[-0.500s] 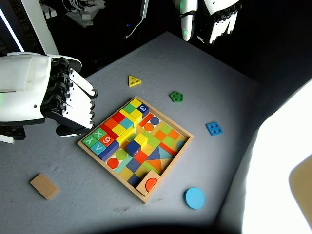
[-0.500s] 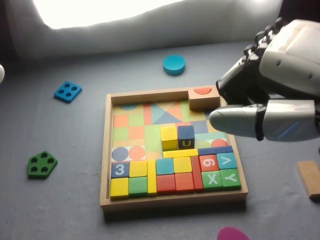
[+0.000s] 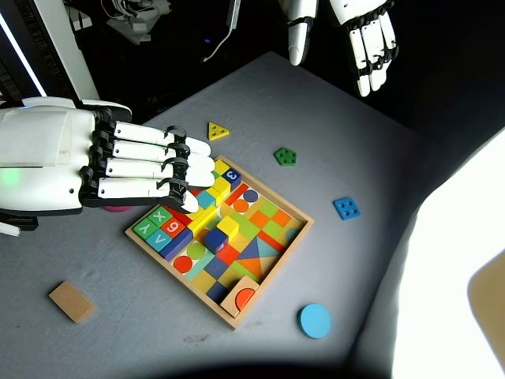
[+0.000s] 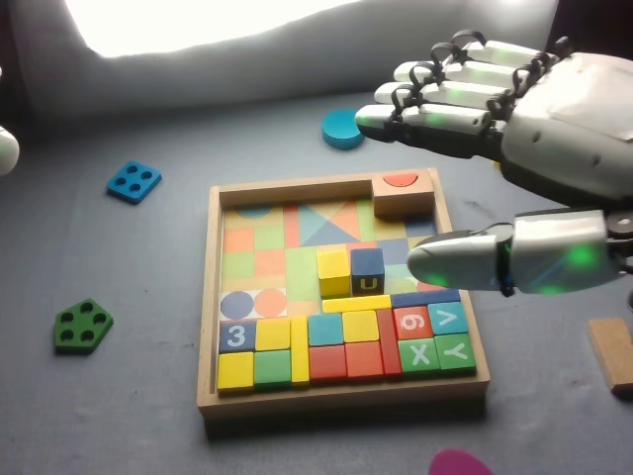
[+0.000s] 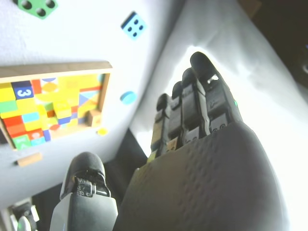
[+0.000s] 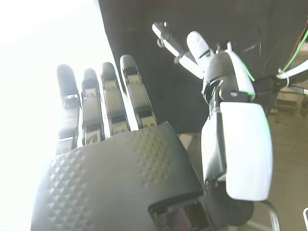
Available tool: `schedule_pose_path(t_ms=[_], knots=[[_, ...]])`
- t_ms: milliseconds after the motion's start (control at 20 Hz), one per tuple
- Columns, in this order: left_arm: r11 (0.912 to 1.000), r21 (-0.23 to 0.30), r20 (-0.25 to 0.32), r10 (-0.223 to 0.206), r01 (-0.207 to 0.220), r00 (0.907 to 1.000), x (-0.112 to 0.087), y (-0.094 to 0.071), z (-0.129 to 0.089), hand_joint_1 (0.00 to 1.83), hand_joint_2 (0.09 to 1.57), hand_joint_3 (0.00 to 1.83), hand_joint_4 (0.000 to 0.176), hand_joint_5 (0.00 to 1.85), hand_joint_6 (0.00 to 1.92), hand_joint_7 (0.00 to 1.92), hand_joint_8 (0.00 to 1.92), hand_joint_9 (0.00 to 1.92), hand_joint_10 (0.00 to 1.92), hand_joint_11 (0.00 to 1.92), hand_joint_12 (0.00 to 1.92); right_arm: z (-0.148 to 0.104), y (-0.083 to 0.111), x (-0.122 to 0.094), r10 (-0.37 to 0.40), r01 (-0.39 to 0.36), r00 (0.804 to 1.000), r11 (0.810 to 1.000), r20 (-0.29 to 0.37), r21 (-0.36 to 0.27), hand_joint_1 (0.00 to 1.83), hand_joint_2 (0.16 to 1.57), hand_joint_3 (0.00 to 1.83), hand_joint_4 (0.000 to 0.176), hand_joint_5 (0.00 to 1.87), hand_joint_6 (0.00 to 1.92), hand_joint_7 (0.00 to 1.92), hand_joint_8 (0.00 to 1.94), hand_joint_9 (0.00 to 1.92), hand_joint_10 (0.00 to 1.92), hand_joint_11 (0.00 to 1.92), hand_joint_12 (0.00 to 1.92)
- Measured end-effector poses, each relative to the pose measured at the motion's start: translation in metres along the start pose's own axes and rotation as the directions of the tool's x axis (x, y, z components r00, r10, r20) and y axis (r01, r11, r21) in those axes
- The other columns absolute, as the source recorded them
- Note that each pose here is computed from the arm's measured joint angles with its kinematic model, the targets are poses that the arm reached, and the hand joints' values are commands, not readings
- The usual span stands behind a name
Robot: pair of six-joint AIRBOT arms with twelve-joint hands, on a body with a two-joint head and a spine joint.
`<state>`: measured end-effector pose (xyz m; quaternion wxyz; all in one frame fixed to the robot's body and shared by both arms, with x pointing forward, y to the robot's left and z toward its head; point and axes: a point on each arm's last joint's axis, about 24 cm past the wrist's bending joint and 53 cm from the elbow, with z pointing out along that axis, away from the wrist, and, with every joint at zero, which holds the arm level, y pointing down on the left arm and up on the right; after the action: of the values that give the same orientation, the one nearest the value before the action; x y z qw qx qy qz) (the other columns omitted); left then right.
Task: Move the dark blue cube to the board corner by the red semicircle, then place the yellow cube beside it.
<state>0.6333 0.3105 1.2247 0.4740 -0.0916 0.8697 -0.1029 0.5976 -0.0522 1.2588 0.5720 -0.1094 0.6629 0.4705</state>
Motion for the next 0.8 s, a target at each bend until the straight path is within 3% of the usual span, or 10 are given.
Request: schedule_pose_path(t_ms=[150,200,250,300,450,600,750,800], knots=[[1.0000,-0.002,0.000,0.000,0.000,1.0000,0.000,0.001,0.000,0.00,1.15,0.00,0.031,0.08,0.00,0.12,0.00,0.16,0.00,0.00,0.67,0.007,-0.006,0.011,-0.016,0.016,1.000,1.000,-0.022,0.007,0.03,1.14,0.00,0.032,0.30,0.04,0.13,0.00,0.04,0.02,0.00,0.48],[1.0000,-0.002,0.000,0.000,0.000,1.0000,0.000,0.001,0.000,0.00,1.14,0.00,0.030,0.10,0.00,0.13,0.00,0.17,0.00,0.00,0.69,0.011,-0.010,0.013,-0.002,0.003,1.000,1.000,-0.027,0.017,0.01,1.14,0.00,0.028,0.38,0.06,0.13,0.00,0.03,0.02,0.00,0.37],[1.0000,-0.001,-0.001,0.000,0.000,1.0000,0.000,0.000,0.000,0.00,1.13,0.00,0.035,0.11,0.01,0.14,0.00,0.17,0.00,0.00,0.68,0.017,-0.017,0.015,0.013,-0.012,0.999,0.999,-0.032,0.034,0.01,1.15,0.01,0.010,0.52,0.09,0.17,0.00,0.03,0.02,0.00,0.31],[1.0000,0.000,-0.001,-0.002,0.002,1.0000,0.000,0.000,0.000,0.00,1.14,0.00,0.031,0.10,0.00,0.14,0.00,0.17,0.00,0.00,0.68,0.021,-0.025,0.018,0.022,-0.019,0.998,0.998,-0.051,0.058,0.02,1.17,0.01,0.000,0.64,0.10,0.21,0.01,0.05,0.02,0.00,0.32],[1.0000,-0.004,-0.004,-0.004,0.004,1.0000,0.001,0.001,0.000,0.00,1.15,0.00,0.022,0.08,0.00,0.13,0.00,0.16,0.00,0.00,0.63,0.026,-0.041,0.029,0.054,-0.043,0.994,0.993,-0.098,0.111,0.00,1.15,0.00,0.000,0.82,0.09,0.28,0.01,0.03,0.00,0.00,0.02],[0.9999,-0.005,-0.005,-0.010,0.010,0.9999,0.002,0.001,0.000,0.00,1.18,0.01,0.007,0.09,0.00,0.15,0.00,0.19,0.01,0.00,0.73,0.034,-0.049,0.045,0.062,-0.042,0.988,0.990,-0.144,0.133,0.00,1.14,0.00,0.000,0.87,0.09,0.26,0.00,0.00,0.00,0.00,0.00],[0.9999,-0.007,-0.007,-0.011,0.011,0.9999,0.002,0.002,0.000,0.00,1.18,0.00,0.024,0.10,0.00,0.14,0.00,0.19,0.00,0.00,0.69,0.046,-0.060,0.053,0.074,-0.049,0.984,0.987,-0.161,0.152,0.00,1.13,0.00,0.000,0.91,0.06,0.25,0.00,0.02,0.01,0.00,0.00],[0.9999,-0.008,-0.008,-0.012,0.012,0.9999,0.002,0.002,0.000,0.00,1.18,0.00,0.020,0.09,0.00,0.11,0.00,0.16,0.00,0.00,0.62,0.049,-0.062,0.055,0.077,-0.051,0.984,0.987,-0.162,0.155,0.00,1.13,0.00,0.000,0.89,0.05,0.23,0.00,0.00,0.00,0.00,0.00]])
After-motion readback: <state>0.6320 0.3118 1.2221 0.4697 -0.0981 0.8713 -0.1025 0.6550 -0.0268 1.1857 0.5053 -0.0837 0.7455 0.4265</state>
